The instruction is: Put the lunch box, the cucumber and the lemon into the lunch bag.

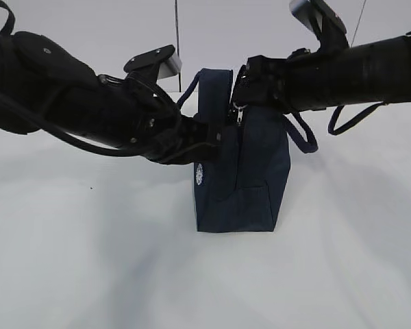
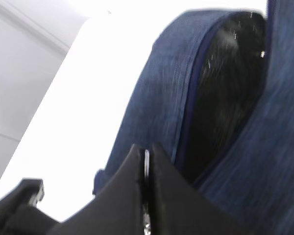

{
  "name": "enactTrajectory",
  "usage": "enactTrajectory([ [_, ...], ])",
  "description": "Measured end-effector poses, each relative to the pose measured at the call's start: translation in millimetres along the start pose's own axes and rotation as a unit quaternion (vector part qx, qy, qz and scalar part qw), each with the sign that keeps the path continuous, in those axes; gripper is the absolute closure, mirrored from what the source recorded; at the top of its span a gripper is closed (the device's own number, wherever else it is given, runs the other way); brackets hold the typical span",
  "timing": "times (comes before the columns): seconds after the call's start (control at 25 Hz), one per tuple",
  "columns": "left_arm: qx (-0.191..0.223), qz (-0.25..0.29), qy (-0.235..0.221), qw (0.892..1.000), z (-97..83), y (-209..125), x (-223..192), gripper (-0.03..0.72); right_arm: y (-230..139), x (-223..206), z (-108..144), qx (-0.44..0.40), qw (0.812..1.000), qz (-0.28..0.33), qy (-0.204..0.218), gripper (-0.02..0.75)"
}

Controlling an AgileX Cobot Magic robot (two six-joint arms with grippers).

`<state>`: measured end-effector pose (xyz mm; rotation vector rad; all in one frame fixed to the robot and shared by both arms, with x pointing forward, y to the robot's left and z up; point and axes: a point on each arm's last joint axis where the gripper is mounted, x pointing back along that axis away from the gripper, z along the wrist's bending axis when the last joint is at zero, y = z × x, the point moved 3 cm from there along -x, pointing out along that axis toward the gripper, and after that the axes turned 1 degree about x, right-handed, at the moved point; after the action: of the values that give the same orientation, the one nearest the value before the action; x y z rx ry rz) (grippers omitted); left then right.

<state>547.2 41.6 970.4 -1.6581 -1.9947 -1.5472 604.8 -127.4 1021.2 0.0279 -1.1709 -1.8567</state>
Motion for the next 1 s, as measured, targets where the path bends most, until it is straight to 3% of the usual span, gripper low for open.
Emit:
enactTrajectory([
  [0.8,0.0,0.001,-0.001,1.0,-0.1,-0.1,0.0,0.695,0.0,-13.4,-14.1,-0.009,0.999,-0.003,-0.032,0.731],
  [1.0,-0.001,0.002,-0.001,1.0,-0.3,-0.5,0.0,0.695,-0.2,-24.3,-15.3,-0.013,1.0,0.007,-0.013,0.731],
])
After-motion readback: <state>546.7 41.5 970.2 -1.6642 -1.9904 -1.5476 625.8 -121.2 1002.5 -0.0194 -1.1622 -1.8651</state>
